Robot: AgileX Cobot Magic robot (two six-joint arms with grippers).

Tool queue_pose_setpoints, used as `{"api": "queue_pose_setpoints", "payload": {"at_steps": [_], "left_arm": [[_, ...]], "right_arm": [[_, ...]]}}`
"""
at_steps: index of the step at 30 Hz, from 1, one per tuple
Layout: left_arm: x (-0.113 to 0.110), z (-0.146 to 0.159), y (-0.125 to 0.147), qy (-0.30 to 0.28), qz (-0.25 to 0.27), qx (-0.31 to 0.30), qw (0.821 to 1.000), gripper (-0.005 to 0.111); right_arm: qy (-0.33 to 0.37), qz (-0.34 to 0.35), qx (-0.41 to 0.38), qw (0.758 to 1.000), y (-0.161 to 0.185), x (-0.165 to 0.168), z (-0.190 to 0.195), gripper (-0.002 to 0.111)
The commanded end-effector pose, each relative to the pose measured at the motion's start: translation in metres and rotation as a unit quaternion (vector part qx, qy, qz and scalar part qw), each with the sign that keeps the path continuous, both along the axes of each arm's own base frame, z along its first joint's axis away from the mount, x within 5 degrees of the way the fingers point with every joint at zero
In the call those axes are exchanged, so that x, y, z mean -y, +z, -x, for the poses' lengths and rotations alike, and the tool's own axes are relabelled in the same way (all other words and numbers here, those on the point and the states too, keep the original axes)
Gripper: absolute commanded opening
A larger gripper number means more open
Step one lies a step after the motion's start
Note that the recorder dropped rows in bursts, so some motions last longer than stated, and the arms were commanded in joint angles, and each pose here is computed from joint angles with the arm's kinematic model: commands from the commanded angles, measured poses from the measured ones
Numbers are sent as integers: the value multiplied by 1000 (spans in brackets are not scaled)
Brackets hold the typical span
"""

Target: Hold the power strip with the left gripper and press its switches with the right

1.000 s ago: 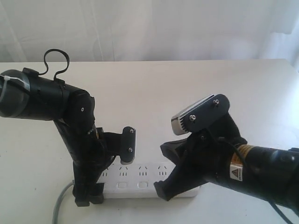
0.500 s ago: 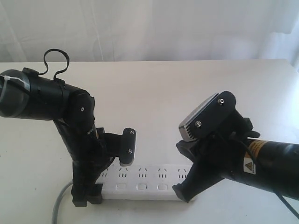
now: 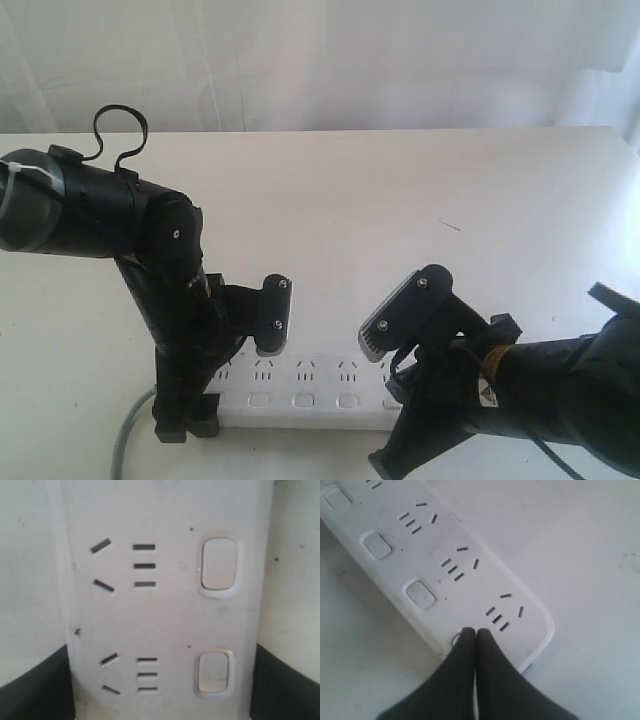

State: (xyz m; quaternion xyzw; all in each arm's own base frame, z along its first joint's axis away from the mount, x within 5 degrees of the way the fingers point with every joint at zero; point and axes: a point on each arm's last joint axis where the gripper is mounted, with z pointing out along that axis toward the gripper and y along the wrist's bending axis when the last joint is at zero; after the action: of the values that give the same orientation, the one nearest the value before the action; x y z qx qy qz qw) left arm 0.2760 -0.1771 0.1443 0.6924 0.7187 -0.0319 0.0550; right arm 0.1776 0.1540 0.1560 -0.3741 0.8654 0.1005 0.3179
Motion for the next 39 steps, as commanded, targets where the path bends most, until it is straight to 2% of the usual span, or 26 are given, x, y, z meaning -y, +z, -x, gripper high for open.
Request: {"api": "queue_pose_setpoints", "payload": {"at_steps": [1, 27, 39], "left_arm": [[-4, 10, -20, -10, -27, -53, 998, 0], [-4, 10, -20, -12, -27, -53, 998, 0], [-4, 10, -20, -12, -27, -53, 998, 0]], "right_arm": [[-11, -11, 2, 1000, -8, -3, -6, 0], [-22, 49, -76, 996, -29, 3, 1, 0], [-30, 116, -157, 980, -44, 13, 13, 0]]}}
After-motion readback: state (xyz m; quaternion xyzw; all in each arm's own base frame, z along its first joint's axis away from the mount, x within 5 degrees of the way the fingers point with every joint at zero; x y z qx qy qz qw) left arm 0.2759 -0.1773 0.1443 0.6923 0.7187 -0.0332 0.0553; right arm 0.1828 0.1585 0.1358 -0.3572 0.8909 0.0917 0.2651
